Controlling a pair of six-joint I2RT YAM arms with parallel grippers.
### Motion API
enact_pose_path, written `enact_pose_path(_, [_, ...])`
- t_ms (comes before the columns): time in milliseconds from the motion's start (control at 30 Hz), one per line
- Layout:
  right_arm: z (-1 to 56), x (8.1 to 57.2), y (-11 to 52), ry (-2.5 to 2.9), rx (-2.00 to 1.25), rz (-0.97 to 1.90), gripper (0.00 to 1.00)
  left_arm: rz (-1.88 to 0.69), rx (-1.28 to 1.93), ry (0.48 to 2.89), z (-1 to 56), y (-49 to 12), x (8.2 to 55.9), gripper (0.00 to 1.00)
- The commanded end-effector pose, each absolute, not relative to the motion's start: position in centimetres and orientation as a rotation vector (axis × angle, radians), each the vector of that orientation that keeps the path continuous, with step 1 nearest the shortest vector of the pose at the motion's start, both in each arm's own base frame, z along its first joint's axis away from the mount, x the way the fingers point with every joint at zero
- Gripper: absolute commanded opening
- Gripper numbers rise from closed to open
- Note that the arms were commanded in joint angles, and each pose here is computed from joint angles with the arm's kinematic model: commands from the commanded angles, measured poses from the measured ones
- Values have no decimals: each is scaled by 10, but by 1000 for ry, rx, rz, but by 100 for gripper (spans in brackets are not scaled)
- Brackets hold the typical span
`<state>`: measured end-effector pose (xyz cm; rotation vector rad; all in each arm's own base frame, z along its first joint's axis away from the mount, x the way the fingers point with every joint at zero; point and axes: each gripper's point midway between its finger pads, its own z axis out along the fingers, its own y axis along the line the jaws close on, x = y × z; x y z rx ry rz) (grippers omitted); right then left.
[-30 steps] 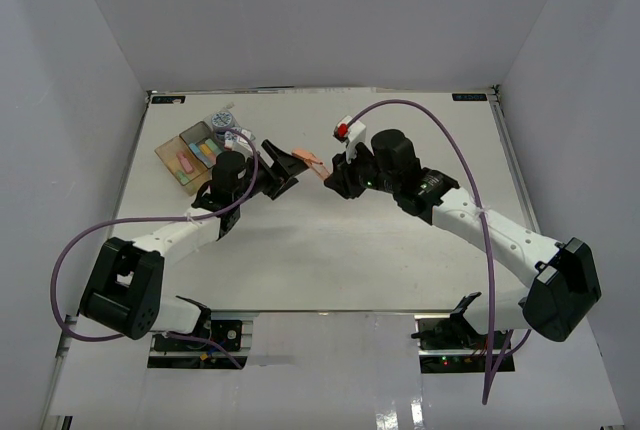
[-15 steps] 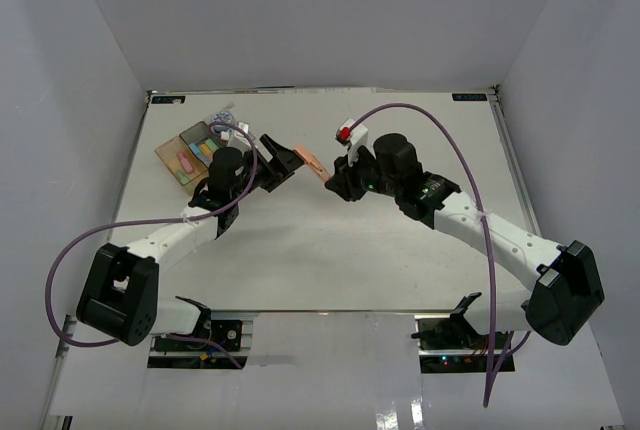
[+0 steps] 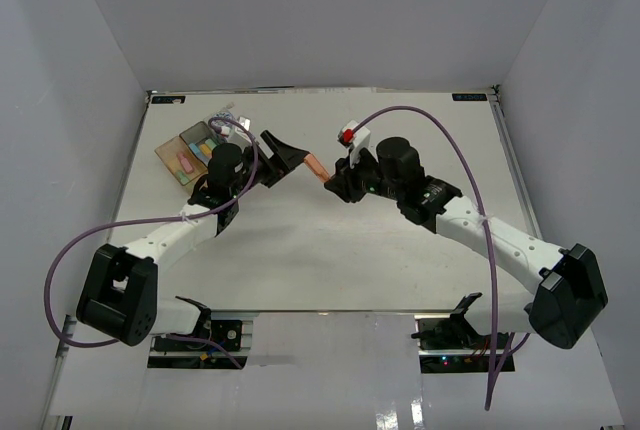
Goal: Sort the stationery into containers
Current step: Close the pen cap on the pen.
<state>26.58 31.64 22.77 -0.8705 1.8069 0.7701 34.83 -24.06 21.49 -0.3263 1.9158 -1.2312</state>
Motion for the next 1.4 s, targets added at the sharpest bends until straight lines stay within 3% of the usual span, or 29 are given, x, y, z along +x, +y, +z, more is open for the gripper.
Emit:
enact_pose_path(0, [252,267,321,1708,-841,797,20,-1267,-253,1842,250,-244,344,91])
enact_pose_path(233, [264,269,319,1605,-803,802,20,-1234,-201,1855,255,-242,337,91])
enact_pose_path(467, [276,267,311,1394,-838,729,19,-960,-119,1974,257,-211,335,92])
enact_pose_path(667, [282,264,306,1249,-857,681,18,-798,6,1998,294,-185,334,93])
enact_pose_path(900, [285,268,313,1184,-885,660,17,-977,217,2016,340,-213,313,91])
enact_pose_path(1033, [287,274,317,1171,-907,630,17,-1137,274,2055,340,-232,302,82])
enact_pose_path(1367, [284,285,328,1169,-952,604,16,-1159,312,2100,325,-250,305,68])
